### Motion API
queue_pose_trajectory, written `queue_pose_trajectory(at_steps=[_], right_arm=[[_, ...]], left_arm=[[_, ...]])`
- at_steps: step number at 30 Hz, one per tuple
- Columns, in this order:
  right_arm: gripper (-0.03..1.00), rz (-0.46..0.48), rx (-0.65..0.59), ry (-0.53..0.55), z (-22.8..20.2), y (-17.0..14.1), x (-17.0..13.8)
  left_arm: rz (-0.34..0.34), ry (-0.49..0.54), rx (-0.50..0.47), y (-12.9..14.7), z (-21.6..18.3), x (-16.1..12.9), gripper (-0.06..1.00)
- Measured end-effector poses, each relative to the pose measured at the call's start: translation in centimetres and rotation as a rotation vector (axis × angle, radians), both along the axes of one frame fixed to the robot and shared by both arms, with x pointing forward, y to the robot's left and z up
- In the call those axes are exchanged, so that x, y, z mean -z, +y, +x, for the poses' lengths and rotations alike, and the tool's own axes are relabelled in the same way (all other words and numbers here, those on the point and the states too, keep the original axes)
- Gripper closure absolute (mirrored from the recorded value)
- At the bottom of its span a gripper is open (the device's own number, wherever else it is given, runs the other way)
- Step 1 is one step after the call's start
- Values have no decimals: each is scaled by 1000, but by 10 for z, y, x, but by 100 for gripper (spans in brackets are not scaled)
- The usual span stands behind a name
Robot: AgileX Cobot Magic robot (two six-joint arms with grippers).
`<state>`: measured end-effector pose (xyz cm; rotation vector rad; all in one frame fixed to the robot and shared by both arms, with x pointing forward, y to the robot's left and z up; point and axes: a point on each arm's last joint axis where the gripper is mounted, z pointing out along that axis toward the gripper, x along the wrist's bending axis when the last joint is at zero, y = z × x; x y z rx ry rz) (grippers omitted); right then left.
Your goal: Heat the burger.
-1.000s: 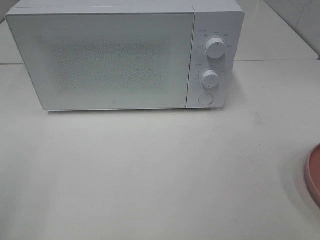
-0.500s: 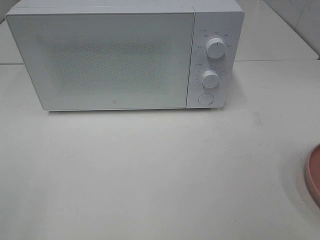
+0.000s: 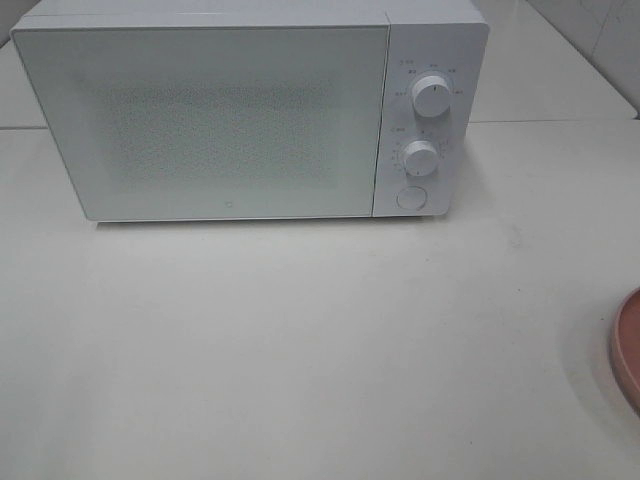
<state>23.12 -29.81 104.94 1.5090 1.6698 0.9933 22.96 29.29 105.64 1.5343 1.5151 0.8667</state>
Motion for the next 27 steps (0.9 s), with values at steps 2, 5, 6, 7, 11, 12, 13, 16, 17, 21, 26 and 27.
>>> queue_pose_trajectory(at_steps=[2, 5, 6, 7, 11, 12, 13, 16, 17, 21, 26, 27], right_arm=[[22, 0, 0, 0, 0, 0, 0], [22, 0, 0, 0, 0, 0, 0], [22, 0, 0, 0, 0, 0, 0], [22, 0, 0, 0, 0, 0, 0], [22, 0, 0, 0, 0, 0, 0], [22, 0, 0, 0, 0, 0, 0], [22, 0, 0, 0, 0, 0, 0], [22, 0, 0, 0, 0, 0, 0], [22, 0, 0, 0, 0, 0, 0], [22, 0, 0, 0, 0, 0, 0], [22, 0, 0, 0, 0, 0, 0], [22, 0, 0, 0, 0, 0, 0]], left_arm=[[0, 0, 0, 0, 0, 0, -4], [0, 0, 0, 0, 0, 0, -4], [0, 0, 0, 0, 0, 0, -4], [0, 0, 0, 0, 0, 0, -4], [0, 0, 0, 0, 0, 0, -4], [0, 0, 0, 0, 0, 0, -4], [0, 0, 0, 0, 0, 0, -4], [0, 0, 0, 0, 0, 0, -4], [0, 0, 0, 0, 0, 0, -4], [1, 0, -1, 0, 0, 0, -4], [1, 0, -1, 0, 0, 0, -4], [1, -1, -1, 0, 0, 0, -4]])
